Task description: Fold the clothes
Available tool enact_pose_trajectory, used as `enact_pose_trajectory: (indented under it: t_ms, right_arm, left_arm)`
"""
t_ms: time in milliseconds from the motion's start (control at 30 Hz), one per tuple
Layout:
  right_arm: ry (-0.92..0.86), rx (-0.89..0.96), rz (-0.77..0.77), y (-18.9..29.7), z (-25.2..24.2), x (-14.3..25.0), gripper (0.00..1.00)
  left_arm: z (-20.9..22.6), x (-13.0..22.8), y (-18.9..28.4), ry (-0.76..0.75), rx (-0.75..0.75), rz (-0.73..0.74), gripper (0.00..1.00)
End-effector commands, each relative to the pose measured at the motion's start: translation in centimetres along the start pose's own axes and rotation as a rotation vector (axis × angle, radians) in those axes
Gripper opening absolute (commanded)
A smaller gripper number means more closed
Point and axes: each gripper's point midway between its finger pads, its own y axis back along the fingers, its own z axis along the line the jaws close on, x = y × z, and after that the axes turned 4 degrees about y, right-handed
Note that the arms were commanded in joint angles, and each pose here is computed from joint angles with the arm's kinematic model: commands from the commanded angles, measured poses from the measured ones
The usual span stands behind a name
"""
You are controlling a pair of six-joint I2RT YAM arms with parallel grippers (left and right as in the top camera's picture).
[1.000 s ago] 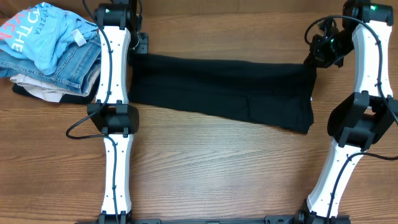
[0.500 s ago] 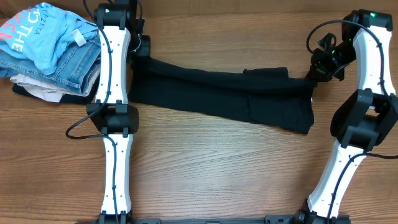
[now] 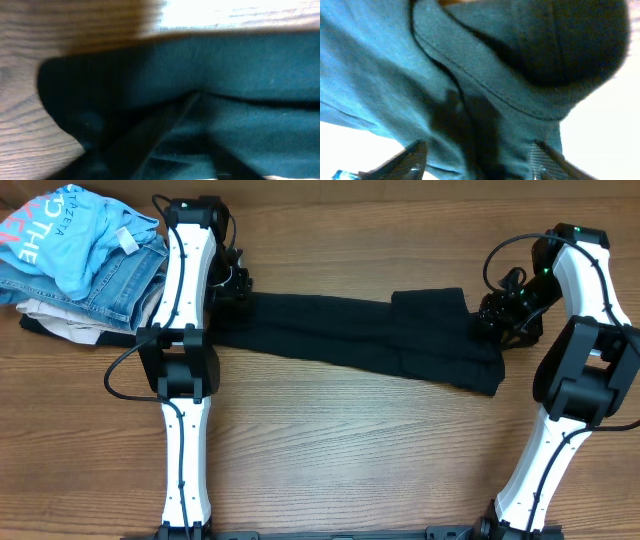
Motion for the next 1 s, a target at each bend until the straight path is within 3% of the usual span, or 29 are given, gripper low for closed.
enact_pose_trajectory:
  t_ms: [0, 100, 200, 333, 467, 567, 700, 833, 967]
  right_arm:
    - [-0.028, 0.034, -0.056, 1.5, -1.3, -0.3, 0.76]
    - [-0.052, 0.005, -0.111, 2.8, -2.1, -1.1, 0.76]
    - [-0.035, -0.045, -0.222, 7.0, -1.4, -2.1, 0.76]
    - [0.082, -0.099, -0.397, 13.8, 1.8, -2.3, 0.76]
    - [0.252, -0.115, -0.555, 18.6, 5.4, -1.3, 0.76]
    - [0.295, -0.039, -0.533, 16.3, 6.9, -3.1, 0.75]
    - [0.260, 0.017, -0.464, 11.0, 9.0, -6.3, 0.70]
    - [0.054, 0.154, -0.491, 8.1, 8.0, -9.5, 0.58]
    - [0.055, 0.163, -0.439, 5.1, 7.9, -10.4, 0.57]
  left_arm:
    - [-0.2, 0.3, 0.2, -0.029, 0.007, 0.007, 1.00]
    - [0.3, 0.1, 0.6, -0.023, 0.002, -0.008, 1.00]
    - [0.3, -1.1, 4.9, -0.003, 0.022, -0.139, 1.00]
    - [-0.2, -0.9, 15.3, -0.018, 0.038, -0.410, 1.00]
    - [-0.9, 2.6, 26.2, -0.024, 0.061, -0.679, 1.00]
    - [-1.2, 5.3, 31.0, -0.001, 0.084, -0.797, 1.00]
    - [-1.2, 5.5, 30.3, 0.001, 0.081, -0.768, 1.00]
    - [-1.1, 5.7, 29.9, 0.000, 0.077, -0.746, 1.00]
    - [-1.1, 5.6, 29.6, -0.001, 0.076, -0.739, 1.00]
